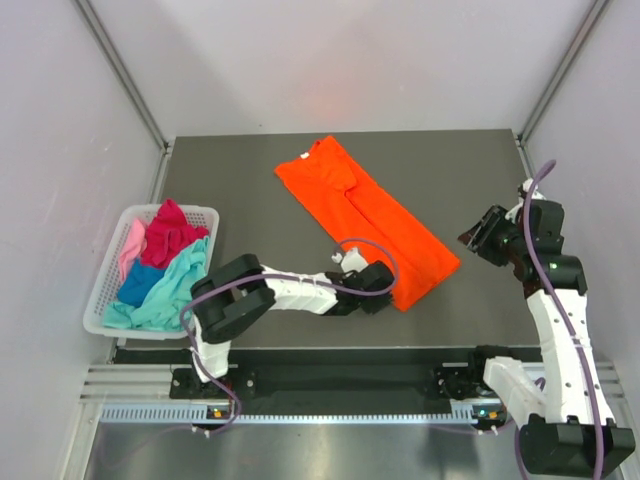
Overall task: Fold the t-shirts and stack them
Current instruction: Fold the tshirt
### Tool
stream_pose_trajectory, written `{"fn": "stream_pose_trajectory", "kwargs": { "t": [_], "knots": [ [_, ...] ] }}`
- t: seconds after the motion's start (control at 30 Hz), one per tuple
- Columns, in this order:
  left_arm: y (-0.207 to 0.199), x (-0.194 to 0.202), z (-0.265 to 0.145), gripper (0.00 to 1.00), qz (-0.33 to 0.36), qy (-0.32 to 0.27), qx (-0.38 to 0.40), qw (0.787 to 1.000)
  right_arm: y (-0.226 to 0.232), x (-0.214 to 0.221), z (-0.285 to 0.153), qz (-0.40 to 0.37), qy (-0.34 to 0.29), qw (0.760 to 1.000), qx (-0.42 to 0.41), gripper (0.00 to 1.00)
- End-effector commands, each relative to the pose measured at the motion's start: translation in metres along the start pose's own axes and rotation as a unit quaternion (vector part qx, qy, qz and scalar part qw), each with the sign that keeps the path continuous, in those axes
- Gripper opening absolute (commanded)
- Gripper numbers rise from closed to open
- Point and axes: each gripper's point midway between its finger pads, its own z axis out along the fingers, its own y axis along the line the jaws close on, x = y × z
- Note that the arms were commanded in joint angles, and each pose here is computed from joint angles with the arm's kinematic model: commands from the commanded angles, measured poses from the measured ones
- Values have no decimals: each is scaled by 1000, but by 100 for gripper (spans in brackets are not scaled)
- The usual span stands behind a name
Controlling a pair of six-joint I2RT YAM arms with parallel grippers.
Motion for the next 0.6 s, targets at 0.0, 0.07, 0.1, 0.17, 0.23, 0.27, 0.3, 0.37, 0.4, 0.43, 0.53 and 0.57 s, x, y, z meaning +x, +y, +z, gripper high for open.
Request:
{"fn": "stream_pose_trajectory", "kwargs": {
  "t": [0.0,0.07,0.1,0.17,0.23,0.27,0.3,0.37,0.4,0.43,0.53,0.57],
  "knots": [
    [60,-2,-28,0,65,11,-88,994,19,-1,-2,-23,3,998,-54,42],
    [80,-2,-46,0,83,22,-113,990,20,8,3,-18,18,998,-64,42],
    [97,-2,-58,0,84,29,-121,989,20,12,7,-18,25,997,-69,42],
    [118,-2,-72,0,82,37,-134,987,23,20,13,-19,39,995,-91,43],
    [147,-8,-95,0,78,34,-156,984,25,27,18,-20,56,993,-102,43],
    [168,-10,-102,0,84,33,-171,981,24,35,23,-22,67,991,-110,43],
    [168,-18,-114,0,84,20,-165,983,23,40,27,-21,78,991,-111,44],
    [178,-25,-125,0,104,12,-167,980,22,55,34,-33,101,988,-114,44],
    [177,-33,-132,0,107,-5,-164,981,18,61,38,-34,112,987,-110,44],
    [186,-37,-139,0,121,-9,-177,977,23,73,39,-48,129,984,-117,44],
    [189,-41,-146,0,142,-5,-175,974,20,107,46,-62,166,977,-121,44],
    [191,-42,-147,0,143,-2,-180,973,14,122,49,-59,183,975,-113,44]
  ]
}}
